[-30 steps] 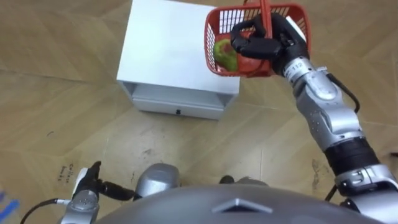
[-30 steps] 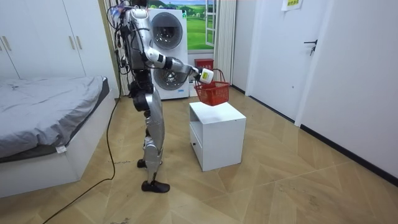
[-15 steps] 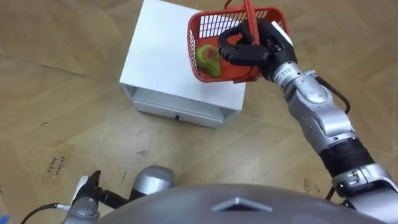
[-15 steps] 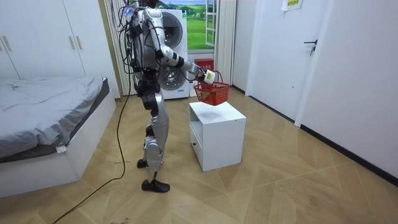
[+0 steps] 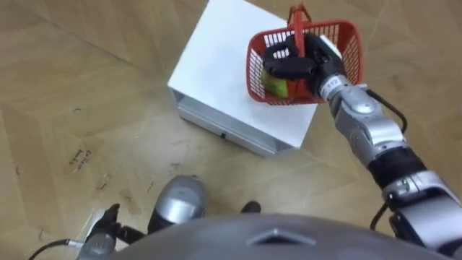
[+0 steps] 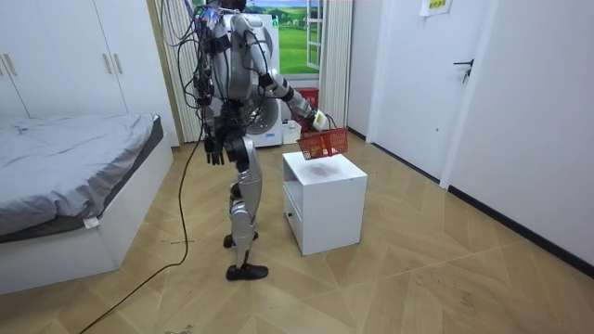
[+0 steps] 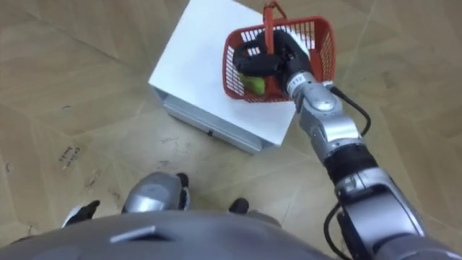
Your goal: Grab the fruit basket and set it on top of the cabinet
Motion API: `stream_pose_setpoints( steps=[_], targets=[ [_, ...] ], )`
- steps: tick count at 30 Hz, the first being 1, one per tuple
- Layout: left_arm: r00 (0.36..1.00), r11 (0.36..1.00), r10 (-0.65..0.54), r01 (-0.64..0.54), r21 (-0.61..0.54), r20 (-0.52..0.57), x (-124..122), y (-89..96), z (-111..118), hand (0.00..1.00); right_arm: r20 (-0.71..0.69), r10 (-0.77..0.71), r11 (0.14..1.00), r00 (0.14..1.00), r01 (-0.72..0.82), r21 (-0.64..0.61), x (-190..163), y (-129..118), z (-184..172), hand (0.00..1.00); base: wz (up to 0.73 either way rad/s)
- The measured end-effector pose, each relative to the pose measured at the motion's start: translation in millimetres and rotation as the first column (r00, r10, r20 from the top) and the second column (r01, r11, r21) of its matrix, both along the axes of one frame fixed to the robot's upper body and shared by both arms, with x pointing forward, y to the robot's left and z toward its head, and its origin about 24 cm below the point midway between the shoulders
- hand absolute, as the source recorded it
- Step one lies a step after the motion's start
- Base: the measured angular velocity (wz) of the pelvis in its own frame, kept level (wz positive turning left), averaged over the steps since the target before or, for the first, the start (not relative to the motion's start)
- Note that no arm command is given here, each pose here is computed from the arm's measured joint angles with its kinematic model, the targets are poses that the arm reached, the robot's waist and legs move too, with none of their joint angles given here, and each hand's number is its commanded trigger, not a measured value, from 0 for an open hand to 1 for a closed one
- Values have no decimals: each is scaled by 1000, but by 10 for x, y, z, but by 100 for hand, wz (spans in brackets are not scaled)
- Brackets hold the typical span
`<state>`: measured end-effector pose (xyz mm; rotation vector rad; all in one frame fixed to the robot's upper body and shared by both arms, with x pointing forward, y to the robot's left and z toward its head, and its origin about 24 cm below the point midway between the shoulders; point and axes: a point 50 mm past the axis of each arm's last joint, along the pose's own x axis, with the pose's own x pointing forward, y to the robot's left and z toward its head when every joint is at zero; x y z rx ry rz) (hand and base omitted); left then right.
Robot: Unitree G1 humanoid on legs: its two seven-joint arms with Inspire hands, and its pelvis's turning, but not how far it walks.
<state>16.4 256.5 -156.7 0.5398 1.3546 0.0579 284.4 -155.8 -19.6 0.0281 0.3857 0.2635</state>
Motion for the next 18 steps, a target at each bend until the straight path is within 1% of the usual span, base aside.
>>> stream_pose_setpoints(
  steps=[5,15,16,17,18],
  targets=[
    [1000,1000,2,-2,-3,-3,12,-11,-4,0,-25,-11,999,1000,12,35,40,-25,-18,100,6],
    [999,1000,12,-12,0,-33,-48,-7,-9,0,-45,-5,999,999,7,45,22,-40,-56,100,0],
    [999,1000,13,-13,-1,-36,-59,-9,-10,0,-46,-7,999,999,10,51,22,-40,-56,97,0],
    [999,1000,13,-13,-2,-40,-73,-14,-12,0,-47,-9,998,999,12,56,22,-41,-55,78,0],
    [999,1000,14,-14,-3,-42,-82,-17,-12,0,-47,-11,998,999,13,57,22,-41,-56,31,4]
  ],
)
